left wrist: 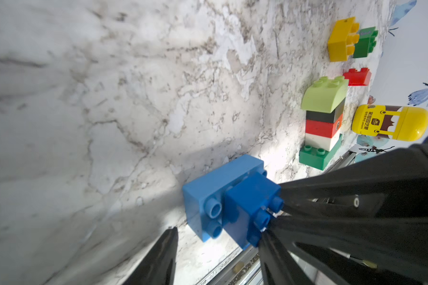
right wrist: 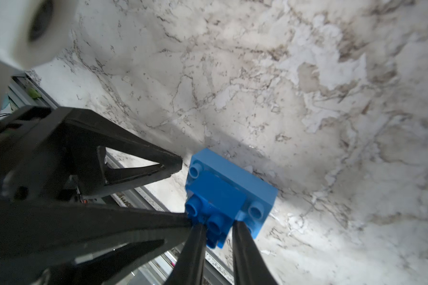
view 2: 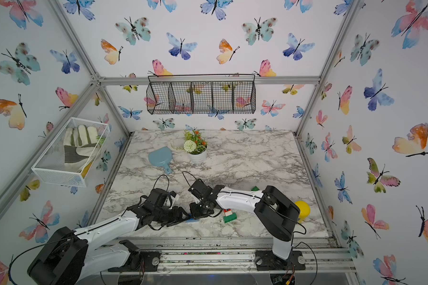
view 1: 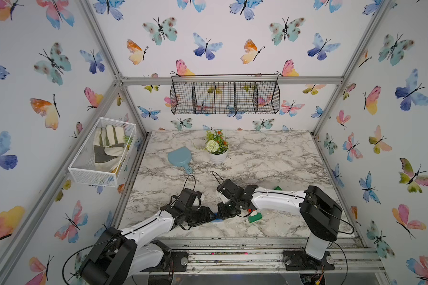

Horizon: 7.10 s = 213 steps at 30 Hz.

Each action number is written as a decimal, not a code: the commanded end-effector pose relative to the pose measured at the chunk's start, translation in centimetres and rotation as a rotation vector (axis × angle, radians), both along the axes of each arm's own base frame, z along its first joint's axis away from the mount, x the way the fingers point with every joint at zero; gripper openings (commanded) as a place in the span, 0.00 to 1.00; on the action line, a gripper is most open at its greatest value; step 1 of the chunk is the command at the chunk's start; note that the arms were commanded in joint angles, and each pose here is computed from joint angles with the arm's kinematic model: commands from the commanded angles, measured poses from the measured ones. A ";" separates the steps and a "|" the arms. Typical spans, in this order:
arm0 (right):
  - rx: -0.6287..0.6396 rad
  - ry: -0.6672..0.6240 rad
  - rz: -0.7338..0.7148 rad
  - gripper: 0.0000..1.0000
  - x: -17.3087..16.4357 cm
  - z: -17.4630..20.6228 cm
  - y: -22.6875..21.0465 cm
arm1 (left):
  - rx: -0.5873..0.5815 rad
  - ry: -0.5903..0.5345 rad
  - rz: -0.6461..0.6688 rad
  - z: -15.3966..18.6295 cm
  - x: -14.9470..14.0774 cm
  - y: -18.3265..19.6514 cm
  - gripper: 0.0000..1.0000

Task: Assemble the number 1 with lego
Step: Assemble the lego brick with the lego brick, then pick up the lego brick from the center of the board, then assemble the lego brick with the lego brick.

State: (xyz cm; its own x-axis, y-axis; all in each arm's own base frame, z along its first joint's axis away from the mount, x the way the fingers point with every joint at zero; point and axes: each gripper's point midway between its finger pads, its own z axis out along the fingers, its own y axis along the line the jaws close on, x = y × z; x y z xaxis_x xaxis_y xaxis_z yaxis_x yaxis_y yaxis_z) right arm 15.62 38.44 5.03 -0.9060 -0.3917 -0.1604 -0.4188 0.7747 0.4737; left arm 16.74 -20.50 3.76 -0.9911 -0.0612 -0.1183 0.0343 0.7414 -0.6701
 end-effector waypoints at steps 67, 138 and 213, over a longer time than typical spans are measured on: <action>-0.419 -0.676 0.355 0.57 13.5 3.7 -15.6 | 0.055 -0.363 0.395 9.2 5.9 5.5 0.78; 0.026 -0.759 1.000 0.15 3.1 11.6 -3.3 | -0.007 -0.242 0.643 5.8 6.1 10.8 0.75; -0.277 -0.505 1.335 0.14 -1.9 -3.0 -0.6 | 0.058 -0.293 0.791 6.1 4.8 14.7 0.75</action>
State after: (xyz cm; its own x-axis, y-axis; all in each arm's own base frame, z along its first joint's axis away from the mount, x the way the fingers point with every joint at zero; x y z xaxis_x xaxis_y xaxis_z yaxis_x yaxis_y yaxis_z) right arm 15.35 40.46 5.97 0.2949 -0.9304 -0.2176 -0.9530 -0.2696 -0.1384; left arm 21.51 -6.03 9.56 -0.5907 -0.7140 -0.3758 -0.3467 0.6452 -0.6809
